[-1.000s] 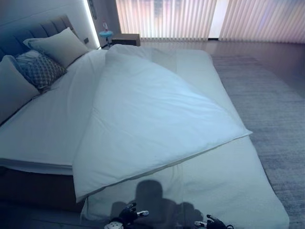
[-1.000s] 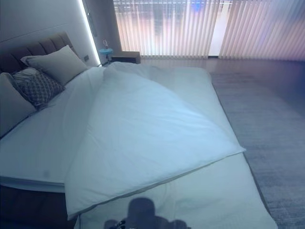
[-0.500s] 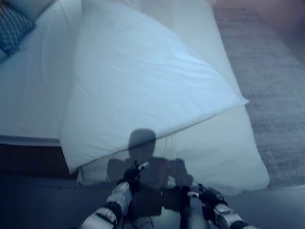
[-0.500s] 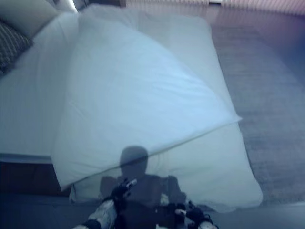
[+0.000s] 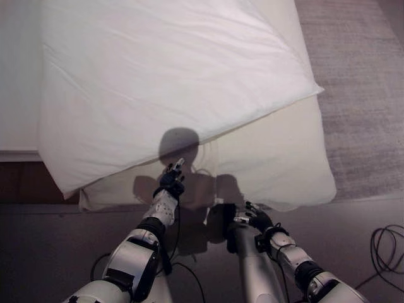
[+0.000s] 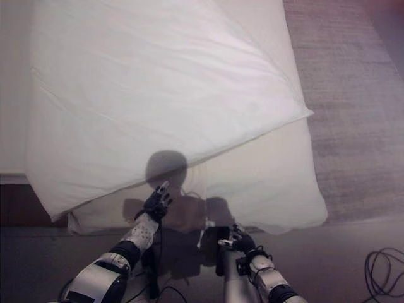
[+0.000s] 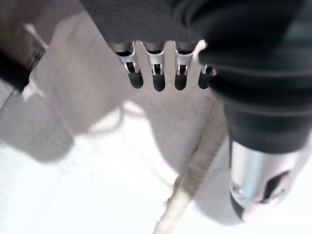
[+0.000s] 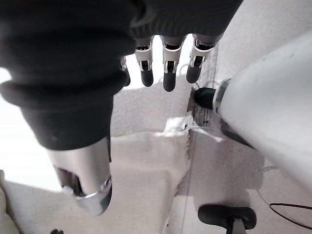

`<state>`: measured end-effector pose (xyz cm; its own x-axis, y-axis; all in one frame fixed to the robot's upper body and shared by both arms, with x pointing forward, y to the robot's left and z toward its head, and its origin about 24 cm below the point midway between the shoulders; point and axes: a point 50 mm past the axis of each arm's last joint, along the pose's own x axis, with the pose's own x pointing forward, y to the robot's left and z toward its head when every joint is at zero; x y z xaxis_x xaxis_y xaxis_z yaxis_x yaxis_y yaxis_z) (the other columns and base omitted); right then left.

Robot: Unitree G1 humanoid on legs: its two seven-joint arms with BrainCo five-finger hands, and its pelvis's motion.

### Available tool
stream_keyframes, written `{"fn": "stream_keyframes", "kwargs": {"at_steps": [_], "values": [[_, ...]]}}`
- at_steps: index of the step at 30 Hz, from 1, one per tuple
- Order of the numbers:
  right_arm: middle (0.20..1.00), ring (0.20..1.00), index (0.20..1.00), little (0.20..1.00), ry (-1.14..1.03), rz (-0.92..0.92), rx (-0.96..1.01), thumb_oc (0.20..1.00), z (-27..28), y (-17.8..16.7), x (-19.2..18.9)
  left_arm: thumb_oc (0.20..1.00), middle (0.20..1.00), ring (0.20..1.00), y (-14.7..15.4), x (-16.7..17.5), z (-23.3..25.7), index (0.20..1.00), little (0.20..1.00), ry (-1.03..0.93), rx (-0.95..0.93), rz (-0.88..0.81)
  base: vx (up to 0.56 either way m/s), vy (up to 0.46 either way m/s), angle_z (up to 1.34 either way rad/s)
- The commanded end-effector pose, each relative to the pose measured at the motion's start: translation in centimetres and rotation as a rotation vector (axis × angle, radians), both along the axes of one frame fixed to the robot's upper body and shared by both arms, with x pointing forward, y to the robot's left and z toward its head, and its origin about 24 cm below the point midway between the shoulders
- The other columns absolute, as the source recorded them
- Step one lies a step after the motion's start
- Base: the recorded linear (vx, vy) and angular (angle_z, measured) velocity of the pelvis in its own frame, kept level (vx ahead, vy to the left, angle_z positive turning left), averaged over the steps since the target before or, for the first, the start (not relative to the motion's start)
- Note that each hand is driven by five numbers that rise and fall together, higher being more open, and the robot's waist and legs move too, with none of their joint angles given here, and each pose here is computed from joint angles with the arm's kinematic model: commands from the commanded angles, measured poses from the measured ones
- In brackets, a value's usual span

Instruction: Make the bed

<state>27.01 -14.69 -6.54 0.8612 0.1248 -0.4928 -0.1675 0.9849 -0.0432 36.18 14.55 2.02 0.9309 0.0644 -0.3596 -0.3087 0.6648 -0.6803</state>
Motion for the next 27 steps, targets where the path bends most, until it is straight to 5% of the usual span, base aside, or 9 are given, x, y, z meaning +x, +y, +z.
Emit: {"fn": "stream_keyframes", "kwargs": {"at_steps": [1,27], "values": [[1.000,1.000,1.000,1.000,-0.034,0.049,0.026,1.000,0.2,0.8,-0.7,1.000,1.000,1.000,-0.5,1.7,3.0,1.000,1.000,-0.104,-0.045,0.002,-0.01,0.003,-0.06],[1.000,1.000,1.000,1.000,-0.041,0.007,0.029,1.000,-0.2,1.0,-1.9,1.000,1.000,1.000,-0.1,4.5,11.0,1.000,1.000,-0.323,-0.155,0.119,0.01,0.001,0.00]]}}
